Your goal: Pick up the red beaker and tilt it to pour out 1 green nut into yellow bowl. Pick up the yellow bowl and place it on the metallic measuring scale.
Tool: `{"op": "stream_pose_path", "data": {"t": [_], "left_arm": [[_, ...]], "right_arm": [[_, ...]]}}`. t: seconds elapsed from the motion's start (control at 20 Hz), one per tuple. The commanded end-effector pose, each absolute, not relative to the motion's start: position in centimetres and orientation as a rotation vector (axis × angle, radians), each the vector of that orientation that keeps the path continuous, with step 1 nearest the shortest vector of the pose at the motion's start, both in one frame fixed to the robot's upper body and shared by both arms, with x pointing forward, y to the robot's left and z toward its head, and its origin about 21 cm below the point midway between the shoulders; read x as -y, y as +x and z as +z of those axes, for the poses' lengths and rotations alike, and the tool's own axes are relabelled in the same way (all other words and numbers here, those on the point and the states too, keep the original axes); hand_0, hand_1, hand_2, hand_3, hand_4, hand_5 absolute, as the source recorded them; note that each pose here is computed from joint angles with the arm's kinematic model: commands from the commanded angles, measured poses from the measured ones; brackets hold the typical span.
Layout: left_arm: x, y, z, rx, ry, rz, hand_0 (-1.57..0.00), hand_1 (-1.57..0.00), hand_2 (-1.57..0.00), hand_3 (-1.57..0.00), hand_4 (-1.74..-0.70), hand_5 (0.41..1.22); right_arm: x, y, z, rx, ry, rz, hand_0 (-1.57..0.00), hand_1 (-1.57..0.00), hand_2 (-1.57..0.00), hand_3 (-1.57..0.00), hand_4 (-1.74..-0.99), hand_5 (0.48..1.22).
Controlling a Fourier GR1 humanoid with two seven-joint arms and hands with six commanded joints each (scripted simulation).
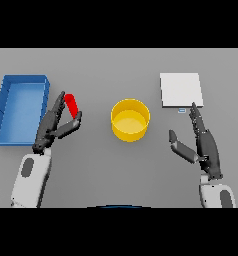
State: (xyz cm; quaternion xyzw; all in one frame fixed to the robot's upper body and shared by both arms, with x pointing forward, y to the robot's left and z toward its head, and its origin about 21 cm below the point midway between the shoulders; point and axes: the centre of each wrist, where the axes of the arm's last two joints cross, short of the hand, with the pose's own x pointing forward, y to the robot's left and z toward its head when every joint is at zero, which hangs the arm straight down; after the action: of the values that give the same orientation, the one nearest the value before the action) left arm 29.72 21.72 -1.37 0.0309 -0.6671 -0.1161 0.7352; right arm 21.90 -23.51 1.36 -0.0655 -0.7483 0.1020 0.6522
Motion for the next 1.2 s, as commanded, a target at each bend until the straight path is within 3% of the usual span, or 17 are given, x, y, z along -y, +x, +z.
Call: {"op": "stream_pose_path", "data": {"t": [0.0, 0.5, 0.8, 0.85, 0.9, 1.0, 1.15], "left_arm": [[-21.7, 30.4, -1.4, 1.466, 0.064, -0.249, 0.00, 0.00, 0.00, 0.00, -1.35, 0.718], [-20.6, 34.0, -1.3, 1.474, 0.062, -0.277, 0.00, 0.00, 0.00, 0.00, -1.31, 0.706], [-20.1, 35.2, -1.8, 1.503, 0.031, -0.266, 0.00, 0.00, -0.03, 0.00, -1.39, 0.752], [-20.0, 35.2, -1.8, 1.506, 0.031, -0.245, -0.08, -0.08, -0.12, -0.08, -1.42, 0.770], [-19.7, 35.3, -1.8, 1.490, 0.028, -0.226, -0.25, -0.28, -0.31, -0.22, -1.44, 0.795], [-19.0, 35.5, -2.1, 1.492, 0.058, -0.208, -0.68, -0.70, -0.71, -0.71, -1.44, 0.949], [-18.2, 35.7, -2.3, 1.518, 0.102, -0.234, -1.12, -1.13, -1.13, -1.13, -1.44, 1.082]], "right_arm": [[23.3, 22.1, 1.2, 1.694, -0.144, 0.231, 0.00, 0.00, 0.00, 0.00, -1.339, 0.688], [23.6, 22.1, 1.3, 1.715, -0.132, 0.234, 0.00, 0.00, 0.00, 0.00, -1.324, 0.683], [23.8, 22.0, 1.4, 1.706, -0.157, 0.234, 0.00, 0.00, 0.00, 0.00, -1.295, 0.683], [24.0, 21.8, 1.3, 1.712, -0.156, 0.238, 0.00, 0.00, 0.00, 0.00, -1.291, 0.684], [23.6, 21.9, 1.5, 1.712, -0.146, 0.241, 0.00, 0.00, 0.00, 0.00, -1.289, 0.684], [23.6, 21.7, 1.3, 1.707, -0.152, 0.235, 0.00, 0.00, 0.00, 0.00, -1.285, 0.683], [23.7, 22.1, 1.4, 1.700, -0.149, 0.237, 0.00, 0.00, 0.00, 0.00, -1.290, 0.684]]}}
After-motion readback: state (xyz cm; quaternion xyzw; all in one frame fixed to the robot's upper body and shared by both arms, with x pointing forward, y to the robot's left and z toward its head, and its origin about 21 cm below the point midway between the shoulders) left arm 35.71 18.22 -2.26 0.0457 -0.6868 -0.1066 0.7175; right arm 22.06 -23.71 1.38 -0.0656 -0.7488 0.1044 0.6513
